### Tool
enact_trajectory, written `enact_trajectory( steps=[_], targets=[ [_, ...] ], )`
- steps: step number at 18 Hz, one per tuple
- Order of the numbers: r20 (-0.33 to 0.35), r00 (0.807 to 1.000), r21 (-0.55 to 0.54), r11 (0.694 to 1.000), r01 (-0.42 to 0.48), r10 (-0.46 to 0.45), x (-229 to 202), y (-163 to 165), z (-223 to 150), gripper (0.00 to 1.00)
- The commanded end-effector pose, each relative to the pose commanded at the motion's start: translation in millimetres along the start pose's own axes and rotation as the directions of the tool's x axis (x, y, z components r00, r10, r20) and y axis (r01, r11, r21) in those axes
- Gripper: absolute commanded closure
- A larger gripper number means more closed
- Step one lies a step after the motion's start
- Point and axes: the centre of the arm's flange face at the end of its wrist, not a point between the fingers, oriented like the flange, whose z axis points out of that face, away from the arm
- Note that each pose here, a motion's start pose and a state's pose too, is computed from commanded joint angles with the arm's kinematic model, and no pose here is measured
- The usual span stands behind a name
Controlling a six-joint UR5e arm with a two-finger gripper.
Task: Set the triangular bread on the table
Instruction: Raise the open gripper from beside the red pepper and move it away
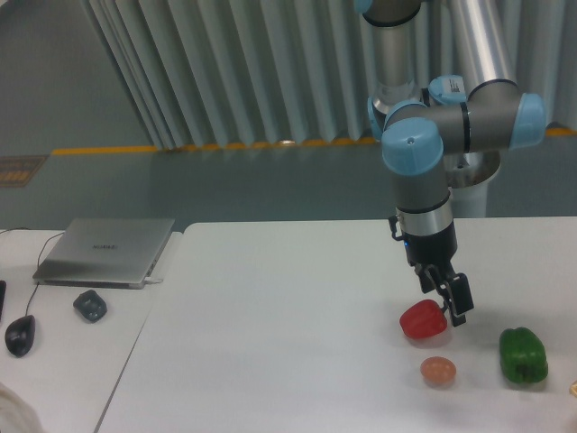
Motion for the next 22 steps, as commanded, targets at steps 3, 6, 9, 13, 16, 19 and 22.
enact_trajectory(
  steps=[3, 6, 9, 13, 16, 19, 22],
  targets=[
    [-0.001, 1.0, 0.002, 1.0, 0.003, -0.003, 0, 2, 1, 0.0],
    [0.005, 1.0, 0.002, 1.0, 0.017, -0.017, -7, 9, -2, 0.0],
    [0.017, 0.999, 0.0, 1.0, 0.029, -0.029, -11, 15, -5, 0.0],
    [0.022, 0.999, -0.007, 0.999, 0.04, -0.04, -16, 22, -6, 0.0],
    [0.016, 0.998, -0.013, 0.998, 0.055, -0.055, -20, 33, -3, 0.0],
    [0.007, 0.997, -0.014, 0.997, 0.081, -0.081, -26, 48, 4, 0.0],
    [0.014, 1.0, -0.027, 1.0, -0.006, 0.006, -50, 92, 4, 0.0]
  ],
)
